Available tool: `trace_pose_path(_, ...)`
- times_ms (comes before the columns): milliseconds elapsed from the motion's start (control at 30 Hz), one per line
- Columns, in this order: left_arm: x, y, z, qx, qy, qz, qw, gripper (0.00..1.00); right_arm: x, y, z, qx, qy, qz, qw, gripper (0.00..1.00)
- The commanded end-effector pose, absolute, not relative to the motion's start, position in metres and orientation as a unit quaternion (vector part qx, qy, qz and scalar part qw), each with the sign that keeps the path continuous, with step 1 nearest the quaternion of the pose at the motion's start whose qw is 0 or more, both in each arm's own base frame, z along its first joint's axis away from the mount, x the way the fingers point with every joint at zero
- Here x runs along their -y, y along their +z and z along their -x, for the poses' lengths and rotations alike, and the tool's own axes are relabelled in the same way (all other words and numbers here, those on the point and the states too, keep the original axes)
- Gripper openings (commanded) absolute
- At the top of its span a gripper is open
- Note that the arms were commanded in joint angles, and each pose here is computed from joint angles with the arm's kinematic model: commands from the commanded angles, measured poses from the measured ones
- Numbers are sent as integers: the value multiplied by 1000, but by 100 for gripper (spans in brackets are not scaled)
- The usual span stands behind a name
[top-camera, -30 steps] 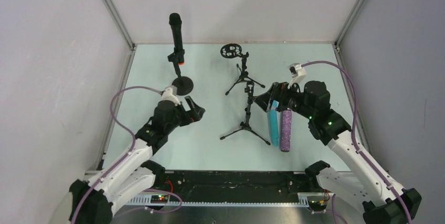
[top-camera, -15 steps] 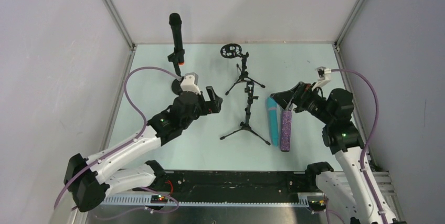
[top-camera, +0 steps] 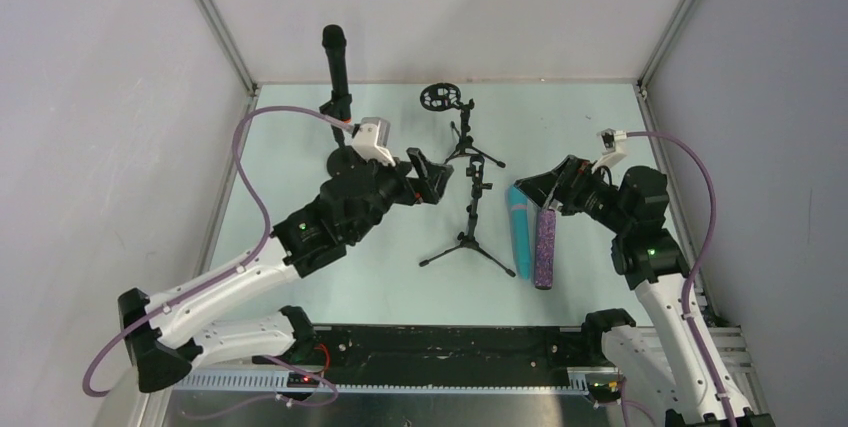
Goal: Attach the microphones to the stand
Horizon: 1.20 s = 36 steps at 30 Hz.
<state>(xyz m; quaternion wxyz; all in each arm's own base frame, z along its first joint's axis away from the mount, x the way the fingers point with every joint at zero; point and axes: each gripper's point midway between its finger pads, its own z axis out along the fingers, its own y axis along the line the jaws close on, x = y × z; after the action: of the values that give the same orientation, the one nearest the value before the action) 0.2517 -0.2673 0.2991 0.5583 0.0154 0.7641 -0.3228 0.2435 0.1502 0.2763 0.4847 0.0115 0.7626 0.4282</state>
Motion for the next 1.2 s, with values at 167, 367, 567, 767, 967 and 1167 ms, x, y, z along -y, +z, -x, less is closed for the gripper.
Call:
trace_pose_path(167, 319, 353, -239, -727, -351, -82, 584, 100, -139, 270, -250, -771, 410, -45, 485, 99)
trace_pose_path(367, 347, 339, -238, -748, -310, -97, 579, 100, -133, 265, -253, -776, 398, -63, 486, 100)
trace_pose_path(567, 367, 311, -238, -774, -279, -89, 562, 100, -130, 261, -254, -781, 389, -70, 484, 99)
trace_pose_path(767, 389, 287, -239, -792, -259, -117, 541, 99, -127, 256, -254, -786, 383, -74, 480, 100)
trace_pose_path(967, 394, 279, -238, -794, -250, -142, 536, 85, -125, 254, -254, -789, 377, -78, 479, 100)
trace_pose_path(1167, 391, 276, -234, -790, -243, -171, 536, 76, -125, 252, -256, -790, 377, -81, 477, 100)
